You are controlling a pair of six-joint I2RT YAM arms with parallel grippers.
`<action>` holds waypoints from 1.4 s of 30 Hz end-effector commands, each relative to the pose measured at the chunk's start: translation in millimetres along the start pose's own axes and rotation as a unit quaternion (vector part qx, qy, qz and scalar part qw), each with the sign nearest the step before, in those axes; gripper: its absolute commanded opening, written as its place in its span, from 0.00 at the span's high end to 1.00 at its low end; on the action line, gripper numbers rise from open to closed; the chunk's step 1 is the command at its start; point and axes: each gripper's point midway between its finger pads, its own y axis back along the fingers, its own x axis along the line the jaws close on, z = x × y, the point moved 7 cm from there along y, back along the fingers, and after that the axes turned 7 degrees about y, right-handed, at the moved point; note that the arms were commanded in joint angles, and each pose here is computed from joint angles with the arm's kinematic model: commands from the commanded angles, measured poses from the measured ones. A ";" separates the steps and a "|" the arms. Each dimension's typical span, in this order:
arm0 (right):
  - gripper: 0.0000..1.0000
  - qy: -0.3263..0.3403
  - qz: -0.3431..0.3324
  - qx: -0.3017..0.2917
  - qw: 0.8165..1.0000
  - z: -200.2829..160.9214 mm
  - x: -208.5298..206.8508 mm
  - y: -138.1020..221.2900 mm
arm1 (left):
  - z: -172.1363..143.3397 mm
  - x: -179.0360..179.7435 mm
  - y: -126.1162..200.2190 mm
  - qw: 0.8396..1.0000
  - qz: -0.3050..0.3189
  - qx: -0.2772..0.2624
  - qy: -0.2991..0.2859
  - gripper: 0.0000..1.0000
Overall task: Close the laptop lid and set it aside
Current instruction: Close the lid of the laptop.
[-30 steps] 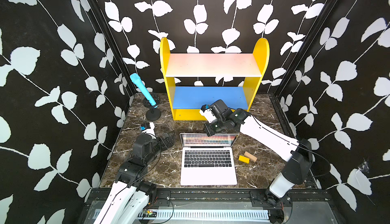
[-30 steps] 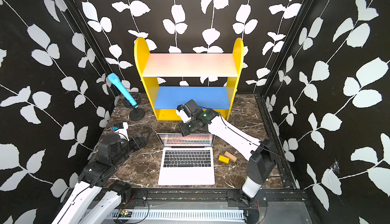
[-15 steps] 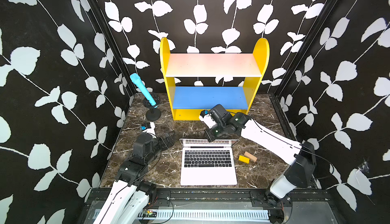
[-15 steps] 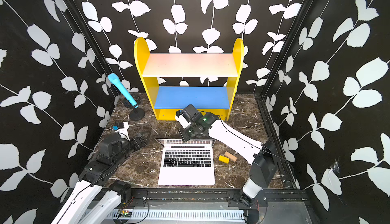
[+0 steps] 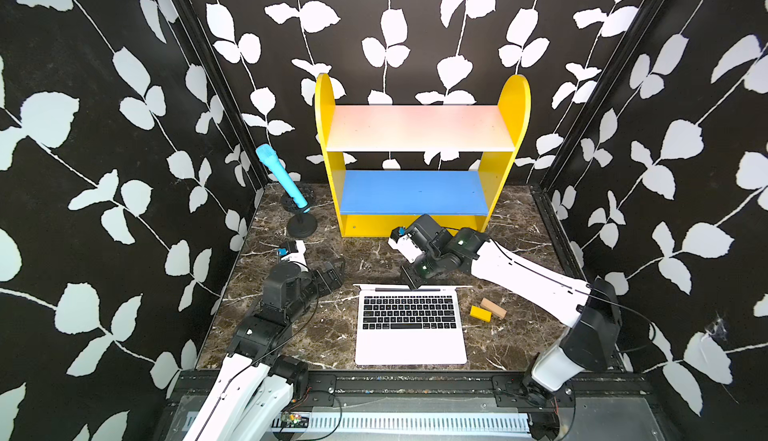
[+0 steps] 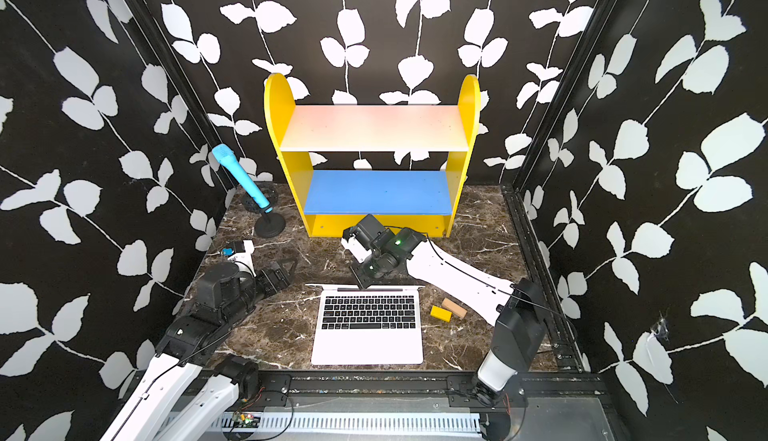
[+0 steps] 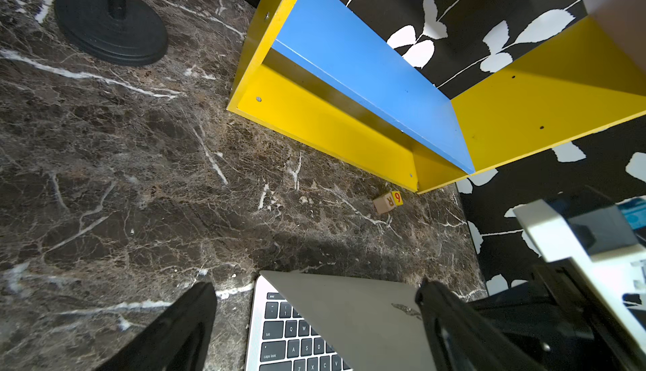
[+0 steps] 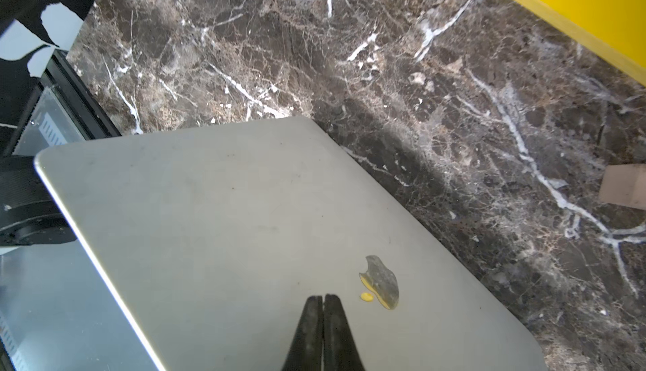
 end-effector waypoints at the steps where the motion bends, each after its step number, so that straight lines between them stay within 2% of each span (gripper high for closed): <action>1: 0.92 0.010 0.004 0.020 1.000 -12.4 7.2 1.6 | 3.4 -5.9 1.2 1.000 -0.012 -0.005 -0.004 0.07; 10: 0.92 0.018 0.006 0.017 1.000 -21.8 14.4 10.0 | 1.9 -5.1 -1.2 1.000 -0.012 0.000 -0.004 0.07; 32: 0.92 0.026 0.017 0.050 0.998 -46.4 22.8 -3.5 | -0.1 -3.3 -5.0 1.000 -0.006 0.009 -0.005 0.06; 42: 0.92 0.018 0.022 0.082 0.996 -63.3 20.2 -21.5 | -3.4 0.2 -8.0 1.000 -0.002 0.015 -0.003 0.06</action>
